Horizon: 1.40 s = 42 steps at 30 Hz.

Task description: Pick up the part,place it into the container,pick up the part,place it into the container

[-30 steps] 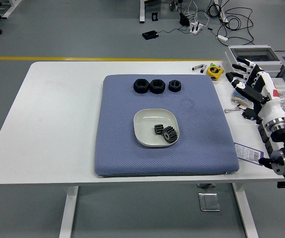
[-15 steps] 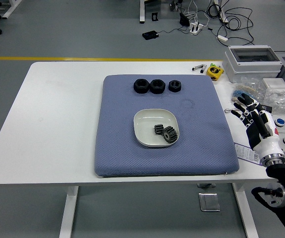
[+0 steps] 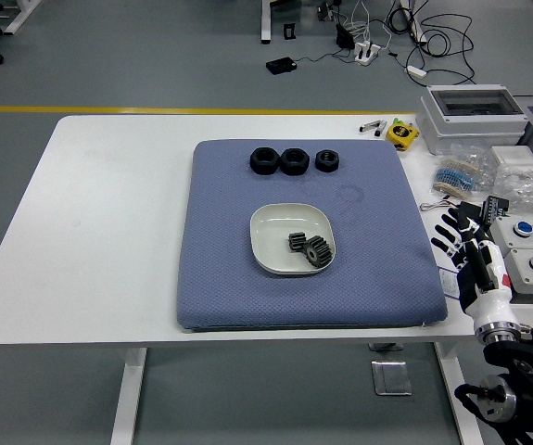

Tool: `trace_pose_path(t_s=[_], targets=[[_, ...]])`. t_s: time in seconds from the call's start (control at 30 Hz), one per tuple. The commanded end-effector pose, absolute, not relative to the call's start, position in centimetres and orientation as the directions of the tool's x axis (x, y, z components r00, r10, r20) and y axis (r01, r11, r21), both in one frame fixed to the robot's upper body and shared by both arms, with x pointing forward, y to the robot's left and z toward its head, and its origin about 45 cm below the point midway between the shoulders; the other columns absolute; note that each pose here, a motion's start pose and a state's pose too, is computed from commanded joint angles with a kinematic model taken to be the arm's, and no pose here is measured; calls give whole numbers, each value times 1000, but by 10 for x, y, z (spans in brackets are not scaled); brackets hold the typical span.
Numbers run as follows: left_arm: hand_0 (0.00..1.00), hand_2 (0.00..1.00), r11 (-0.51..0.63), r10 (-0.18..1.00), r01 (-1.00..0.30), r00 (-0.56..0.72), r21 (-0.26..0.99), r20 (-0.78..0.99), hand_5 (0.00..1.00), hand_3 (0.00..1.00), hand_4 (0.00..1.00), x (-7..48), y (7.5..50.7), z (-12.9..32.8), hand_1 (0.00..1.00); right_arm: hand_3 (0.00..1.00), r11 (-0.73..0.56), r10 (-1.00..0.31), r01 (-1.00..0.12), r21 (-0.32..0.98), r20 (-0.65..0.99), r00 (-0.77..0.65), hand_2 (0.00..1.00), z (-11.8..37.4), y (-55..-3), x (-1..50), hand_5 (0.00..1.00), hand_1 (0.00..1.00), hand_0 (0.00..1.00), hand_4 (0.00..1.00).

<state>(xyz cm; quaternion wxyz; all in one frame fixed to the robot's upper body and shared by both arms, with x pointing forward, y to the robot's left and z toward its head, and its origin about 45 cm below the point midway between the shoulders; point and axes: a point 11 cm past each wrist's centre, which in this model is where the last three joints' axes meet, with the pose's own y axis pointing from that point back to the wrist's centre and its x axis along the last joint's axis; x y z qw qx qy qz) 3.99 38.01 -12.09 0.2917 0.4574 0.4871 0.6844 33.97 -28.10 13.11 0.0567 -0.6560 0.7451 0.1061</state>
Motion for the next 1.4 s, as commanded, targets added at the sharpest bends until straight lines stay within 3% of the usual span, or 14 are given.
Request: trace_pose_path(t_s=[0.6,0.63,0.8,0.83,1.0,1.03,1.4], targets=[[522,703,-351,848,44,-408,935,338,601,617,603,38,378,-122,567,739,87,-965,-993,77,-241,-103,778,133,-277,338,735,744,740,986],[525,703,-352,848,44,-408,935,338,603,617,603,38,378,-122,568,758,84,-966,-993,77,-239,-100,778,133,-276,338,782,744,744,993],[525,703,-353,848,45,-406,935,340,603,617,603,38,379,-122,568,758,75,-966,-994,75,-243,-91,778,133,-275,338,782,744,744,993],[524,701,-353,848,45,-406,935,340,604,617,603,38,379,-122,568,791,72,-966,-995,74,-244,-88,782,133,-274,338,880,745,750,998],[524,701,-353,849,46,-405,935,340,604,617,603,38,379,-121,568,791,40,-968,-997,73,-246,-56,782,135,-269,338,880,745,750,998],[525,703,-353,849,45,-405,935,340,602,617,603,38,379,-121,567,794,35,-968,-997,74,-245,-52,784,134,-268,338,925,746,750,998],[525,703,-353,849,42,-406,935,339,602,617,603,40,379,-121,568,792,5,-963,-996,84,-267,-28,784,136,-263,338,902,746,747,998]])
